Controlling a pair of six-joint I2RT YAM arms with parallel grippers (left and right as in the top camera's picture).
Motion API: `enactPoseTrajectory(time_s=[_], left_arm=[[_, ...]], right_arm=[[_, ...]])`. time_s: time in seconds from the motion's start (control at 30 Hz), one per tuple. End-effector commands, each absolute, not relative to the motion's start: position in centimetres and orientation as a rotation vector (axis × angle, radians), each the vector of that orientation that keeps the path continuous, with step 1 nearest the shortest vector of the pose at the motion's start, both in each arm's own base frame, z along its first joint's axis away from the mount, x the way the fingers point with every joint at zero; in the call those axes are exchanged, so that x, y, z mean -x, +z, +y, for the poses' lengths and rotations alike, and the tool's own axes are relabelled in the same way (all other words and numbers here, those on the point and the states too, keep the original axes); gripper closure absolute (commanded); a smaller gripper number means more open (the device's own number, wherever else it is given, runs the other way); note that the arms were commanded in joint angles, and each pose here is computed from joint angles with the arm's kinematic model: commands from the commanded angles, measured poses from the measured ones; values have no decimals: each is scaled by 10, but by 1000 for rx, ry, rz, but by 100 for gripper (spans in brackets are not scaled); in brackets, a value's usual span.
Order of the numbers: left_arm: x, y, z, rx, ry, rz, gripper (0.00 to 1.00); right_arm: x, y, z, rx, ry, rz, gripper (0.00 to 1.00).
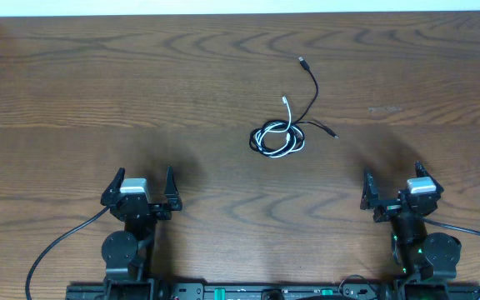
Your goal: Untangle cables
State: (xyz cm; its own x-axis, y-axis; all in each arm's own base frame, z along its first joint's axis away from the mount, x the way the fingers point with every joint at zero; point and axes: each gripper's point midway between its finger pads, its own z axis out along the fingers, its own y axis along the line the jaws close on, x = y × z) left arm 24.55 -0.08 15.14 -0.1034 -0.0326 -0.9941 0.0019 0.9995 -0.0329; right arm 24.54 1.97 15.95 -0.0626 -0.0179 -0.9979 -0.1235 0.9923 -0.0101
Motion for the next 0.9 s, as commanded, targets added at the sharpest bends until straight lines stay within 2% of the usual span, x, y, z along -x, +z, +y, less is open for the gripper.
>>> enactPoseTrajectory(time_s=[0.0, 0.87], left_arm=[[-244, 137, 0, 12, -14, 1724, 1], [-244, 137, 3, 25, 3, 1724, 1]], right_arm=[[-245, 159, 21, 118, 88, 1632, 1], [-246, 166, 20, 114, 80, 1603, 1]])
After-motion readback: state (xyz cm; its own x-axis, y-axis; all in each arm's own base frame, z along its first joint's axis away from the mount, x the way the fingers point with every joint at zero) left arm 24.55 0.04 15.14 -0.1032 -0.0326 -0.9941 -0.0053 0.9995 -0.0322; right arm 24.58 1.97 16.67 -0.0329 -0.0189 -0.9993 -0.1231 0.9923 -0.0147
